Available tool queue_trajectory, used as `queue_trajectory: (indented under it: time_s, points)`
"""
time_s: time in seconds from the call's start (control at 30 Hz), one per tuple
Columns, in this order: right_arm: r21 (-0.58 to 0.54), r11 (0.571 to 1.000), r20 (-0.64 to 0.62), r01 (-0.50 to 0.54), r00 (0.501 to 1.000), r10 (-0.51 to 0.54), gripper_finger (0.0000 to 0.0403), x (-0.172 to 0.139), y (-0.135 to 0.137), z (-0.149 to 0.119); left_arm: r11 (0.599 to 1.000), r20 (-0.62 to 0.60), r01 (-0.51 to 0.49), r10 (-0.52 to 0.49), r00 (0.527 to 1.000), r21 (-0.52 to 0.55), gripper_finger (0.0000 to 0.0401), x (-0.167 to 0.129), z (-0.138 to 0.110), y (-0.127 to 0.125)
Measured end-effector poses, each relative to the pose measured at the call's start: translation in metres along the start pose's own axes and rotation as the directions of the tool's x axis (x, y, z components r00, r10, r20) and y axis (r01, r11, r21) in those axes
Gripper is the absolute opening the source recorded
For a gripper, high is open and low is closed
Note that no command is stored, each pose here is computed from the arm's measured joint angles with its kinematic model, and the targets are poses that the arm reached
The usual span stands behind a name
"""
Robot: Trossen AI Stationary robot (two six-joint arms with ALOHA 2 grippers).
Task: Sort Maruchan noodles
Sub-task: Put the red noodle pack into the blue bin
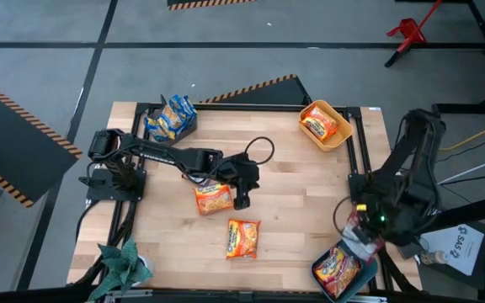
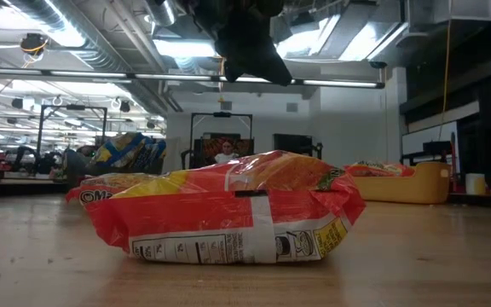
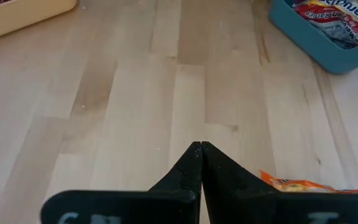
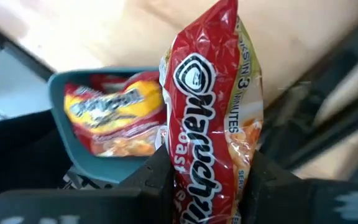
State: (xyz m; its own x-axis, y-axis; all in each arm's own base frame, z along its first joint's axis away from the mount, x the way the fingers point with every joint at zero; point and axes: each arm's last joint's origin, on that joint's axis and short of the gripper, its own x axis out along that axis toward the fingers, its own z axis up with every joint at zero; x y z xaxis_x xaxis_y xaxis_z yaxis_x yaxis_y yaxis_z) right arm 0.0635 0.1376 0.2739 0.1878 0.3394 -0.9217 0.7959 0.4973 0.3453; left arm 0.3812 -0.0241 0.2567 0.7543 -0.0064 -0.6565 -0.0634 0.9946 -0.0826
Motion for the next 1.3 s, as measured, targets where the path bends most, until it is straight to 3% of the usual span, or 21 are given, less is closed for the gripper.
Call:
queue_trajectory:
  time_s: [0.17,0.4,0.63,1.3]
  points:
    - [-0.031,0.999,0.005,-0.028,1.0,0.028,0.009,0.012,0.004,-0.019,1.0,0.005,-0.019,0.019,1.0,-0.002,0.0,0.0,0.0,0.002]
    - [0.025,0.999,0.014,0.043,0.999,-0.043,0.009,0.026,-0.002,-0.04,1.0,0.007,-0.028,0.028,1.0,-0.003,0.0,0.0,0.001,0.002]
    - [0.058,0.983,0.078,0.176,0.981,-0.18,0.009,0.051,0.005,-0.04,1.0,0.008,-0.03,0.03,1.0,-0.003,0.0,0.0,0.001,0.002]
    - [0.054,0.969,0.204,0.241,0.947,-0.247,0.009,0.083,0.008,-0.046,0.998,0.03,-0.069,0.069,0.997,-0.006,0.0,0.0,0.002,0.003]
